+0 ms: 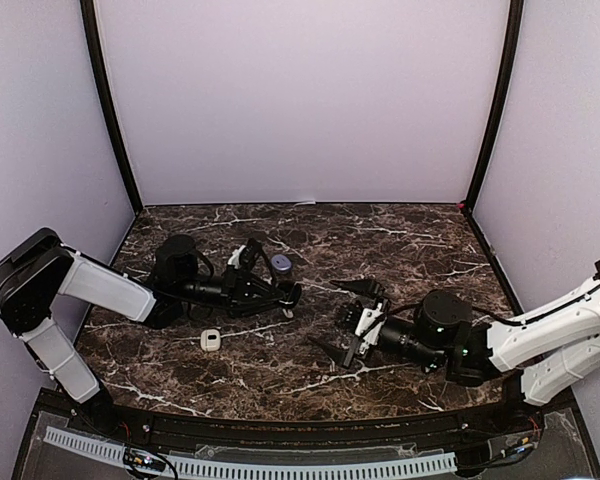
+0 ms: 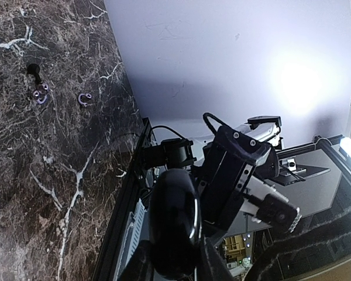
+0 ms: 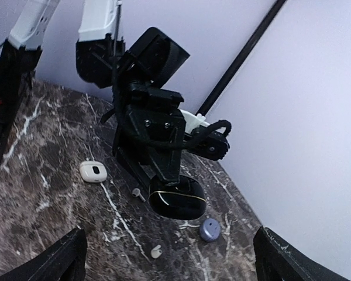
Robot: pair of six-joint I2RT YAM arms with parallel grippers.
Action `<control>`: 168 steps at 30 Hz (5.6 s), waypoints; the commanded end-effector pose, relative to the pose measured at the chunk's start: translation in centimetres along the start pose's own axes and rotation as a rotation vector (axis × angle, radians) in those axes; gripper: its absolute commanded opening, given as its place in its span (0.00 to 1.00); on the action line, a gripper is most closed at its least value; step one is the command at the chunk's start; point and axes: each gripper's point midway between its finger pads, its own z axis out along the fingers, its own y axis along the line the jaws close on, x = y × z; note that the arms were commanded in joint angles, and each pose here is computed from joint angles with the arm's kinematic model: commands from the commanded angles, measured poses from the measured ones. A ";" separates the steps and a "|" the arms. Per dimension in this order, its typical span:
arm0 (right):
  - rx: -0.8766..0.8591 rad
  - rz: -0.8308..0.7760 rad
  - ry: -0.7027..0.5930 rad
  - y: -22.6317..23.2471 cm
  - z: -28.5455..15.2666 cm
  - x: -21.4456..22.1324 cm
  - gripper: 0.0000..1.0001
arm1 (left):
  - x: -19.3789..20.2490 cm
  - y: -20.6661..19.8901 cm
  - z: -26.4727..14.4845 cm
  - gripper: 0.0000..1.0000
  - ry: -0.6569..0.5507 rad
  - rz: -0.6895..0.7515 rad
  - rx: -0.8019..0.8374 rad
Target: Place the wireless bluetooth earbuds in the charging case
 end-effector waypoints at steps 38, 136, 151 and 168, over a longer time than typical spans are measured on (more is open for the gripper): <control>-0.277 1.453 -0.124 -2.9 2.9 -0.2 0.65 | 1.1 -1.9 1.5 0.18 -0.053 0.399 0.050; -0.459 0.685 0.508 0.0 2.7 5.6 0.01 | 1.8 -2.2 -2.2 0.99 -0.110 1.205 -0.228; -0.532 0.679 0.497 1.1 2.6 5.0 0.01 | 4.0 0.4 -1.3 0.94 0.037 1.042 -0.216; -0.594 0.642 0.361 2.9 3.1 1.9 0.01 | 6.2 1.5 4.4 0.86 0.165 1.119 -0.068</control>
